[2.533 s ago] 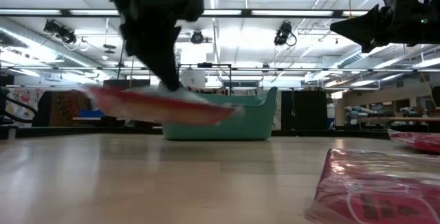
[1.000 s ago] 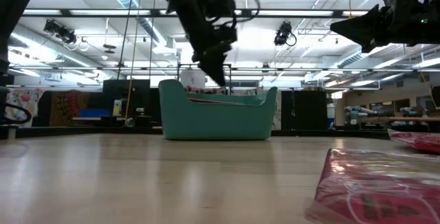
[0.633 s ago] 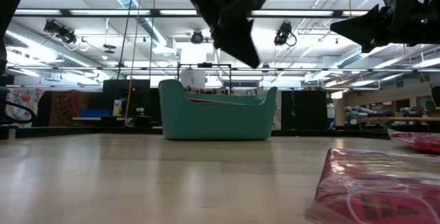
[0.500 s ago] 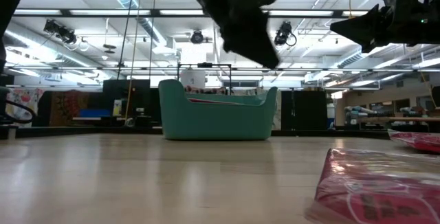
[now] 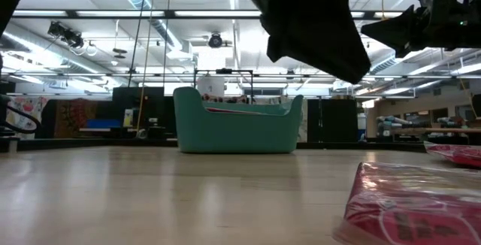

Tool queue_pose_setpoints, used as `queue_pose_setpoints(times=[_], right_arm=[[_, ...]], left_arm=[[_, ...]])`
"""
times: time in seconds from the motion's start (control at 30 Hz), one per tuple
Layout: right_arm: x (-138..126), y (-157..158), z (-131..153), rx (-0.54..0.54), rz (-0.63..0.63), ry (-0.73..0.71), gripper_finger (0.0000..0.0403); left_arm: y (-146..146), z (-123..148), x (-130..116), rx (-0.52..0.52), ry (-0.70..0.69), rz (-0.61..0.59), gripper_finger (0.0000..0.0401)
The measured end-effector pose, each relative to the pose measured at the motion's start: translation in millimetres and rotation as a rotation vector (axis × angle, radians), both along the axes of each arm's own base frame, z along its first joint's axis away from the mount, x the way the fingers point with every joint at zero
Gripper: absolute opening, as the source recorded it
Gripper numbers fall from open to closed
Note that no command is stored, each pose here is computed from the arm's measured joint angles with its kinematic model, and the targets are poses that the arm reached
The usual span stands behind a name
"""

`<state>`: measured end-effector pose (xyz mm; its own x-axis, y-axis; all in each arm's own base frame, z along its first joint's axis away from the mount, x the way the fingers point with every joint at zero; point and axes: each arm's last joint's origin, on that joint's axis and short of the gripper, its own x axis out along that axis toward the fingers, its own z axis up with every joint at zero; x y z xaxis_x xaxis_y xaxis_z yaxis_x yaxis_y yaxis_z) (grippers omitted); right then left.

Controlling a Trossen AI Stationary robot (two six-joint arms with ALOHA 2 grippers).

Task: Sort popcorn bags into baskets
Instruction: Adjust the red popcorn bags

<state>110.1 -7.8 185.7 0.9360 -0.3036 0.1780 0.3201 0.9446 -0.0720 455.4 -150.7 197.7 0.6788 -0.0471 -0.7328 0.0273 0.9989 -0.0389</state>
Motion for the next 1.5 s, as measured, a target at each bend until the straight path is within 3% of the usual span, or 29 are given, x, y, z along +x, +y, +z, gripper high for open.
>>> queue_pose_setpoints(times=[0.3,0.4,0.63,0.77,0.9,1.07,1.23,1.37,1.5], right_arm=[[0.0,0.0,-0.1,0.0,-0.001,0.001,0.002],[-0.1,0.0,0.2,0.0,0.0,-0.002,0.002],[0.0,0.0,0.2,0.0,0.0,-0.002,0.002],[0.0,0.0,0.1,0.0,-0.001,-0.001,0.002],[0.0,0.0,0.0,0.0,-0.001,0.0,0.002],[0.0,0.0,0.1,0.0,0.0,0.0,0.002],[0.0,0.0,0.1,0.0,0.0,0.0,0.002],[0.0,0.0,0.1,0.0,0.0,0.0,0.002],[0.0,0.0,0.0,0.0,0.0,0.0,0.002]], left_arm=[[-37.5,-25.1,7.4,-0.049,0.043,-0.151,0.0073],[-44.0,-33.2,5.5,-0.02,0.06,-0.205,0.0073],[-46.8,-63.5,9.9,-0.016,0.097,-0.214,0.0073],[-38.7,-68.7,8.6,0.01,0.159,-0.154,0.0073],[-16.0,-73.6,0.1,0.118,0.301,0.002,0.0073],[10.7,-69.2,-5.0,0.231,0.38,0.127,0.0073],[24.0,-49.3,-17.7,0.236,0.449,0.204,0.0073],[8.5,-16.6,-23.8,0.205,0.346,0.187,0.0073],[-17.1,-13.1,-26.5,0.209,0.27,0.107,0.0073]])
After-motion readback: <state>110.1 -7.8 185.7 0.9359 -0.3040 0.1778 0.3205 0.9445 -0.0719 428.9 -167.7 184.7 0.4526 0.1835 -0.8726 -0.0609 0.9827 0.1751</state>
